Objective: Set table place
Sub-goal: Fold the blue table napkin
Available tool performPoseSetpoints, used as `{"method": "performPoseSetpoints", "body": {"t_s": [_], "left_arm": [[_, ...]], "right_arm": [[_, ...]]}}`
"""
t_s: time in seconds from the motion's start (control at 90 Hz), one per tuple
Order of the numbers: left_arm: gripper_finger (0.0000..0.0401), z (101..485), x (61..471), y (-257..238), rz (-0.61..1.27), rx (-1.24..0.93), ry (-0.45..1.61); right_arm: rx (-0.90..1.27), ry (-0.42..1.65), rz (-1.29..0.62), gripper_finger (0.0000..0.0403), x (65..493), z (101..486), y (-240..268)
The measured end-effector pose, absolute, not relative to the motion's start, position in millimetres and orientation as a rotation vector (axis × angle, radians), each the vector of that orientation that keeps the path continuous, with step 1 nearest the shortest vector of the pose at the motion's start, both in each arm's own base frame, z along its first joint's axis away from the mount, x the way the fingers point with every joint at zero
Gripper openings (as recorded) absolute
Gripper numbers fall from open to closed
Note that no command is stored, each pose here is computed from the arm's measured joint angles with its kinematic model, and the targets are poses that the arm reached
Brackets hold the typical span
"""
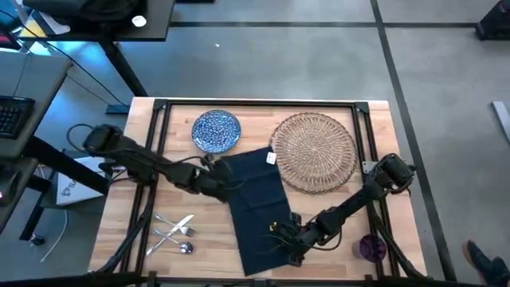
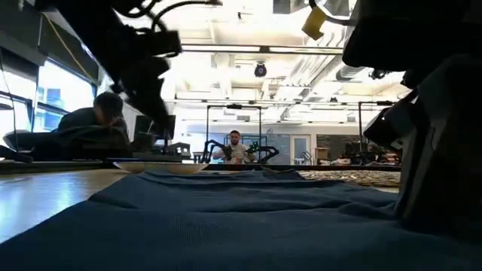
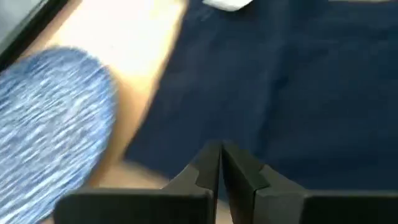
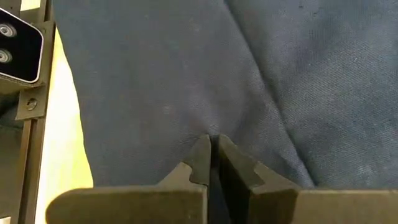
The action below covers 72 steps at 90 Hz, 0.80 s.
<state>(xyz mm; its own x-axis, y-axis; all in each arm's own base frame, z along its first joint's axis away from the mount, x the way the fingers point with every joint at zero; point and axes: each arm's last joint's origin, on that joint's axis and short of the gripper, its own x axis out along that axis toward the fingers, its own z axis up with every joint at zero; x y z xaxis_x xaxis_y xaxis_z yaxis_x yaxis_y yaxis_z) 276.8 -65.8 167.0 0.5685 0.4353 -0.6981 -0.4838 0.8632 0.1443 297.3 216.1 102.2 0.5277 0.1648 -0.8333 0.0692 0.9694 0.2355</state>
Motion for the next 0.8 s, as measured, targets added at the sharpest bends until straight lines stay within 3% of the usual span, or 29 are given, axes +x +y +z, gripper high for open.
{"method": "performPoseSetpoints", "body": {"t_s": [0.1,0.222,0.489,0.689,0.8], "left_arm": [[0.0000,141,280,-61,0.528,-0.070,0.835],[0.0000,115,269,-46,0.632,-0.028,1.017],[0.0000,126,228,-41,0.757,0.070,1.287],[0.0000,160,205,-46,0.799,0.040,1.223],[0.0000,172,206,-56,0.774,-0.036,1.064]], "right_arm": [[0.253,1.014,0.056,0.0000,297,102,216],[0.274,1.015,0.043,0.0000,297,102,216],[0.282,1.016,0.022,0.0000,296,102,216],[0.281,1.014,0.012,0.0000,296,102,216],[0.280,1.013,0.011,0.0000,296,102,216]]}}
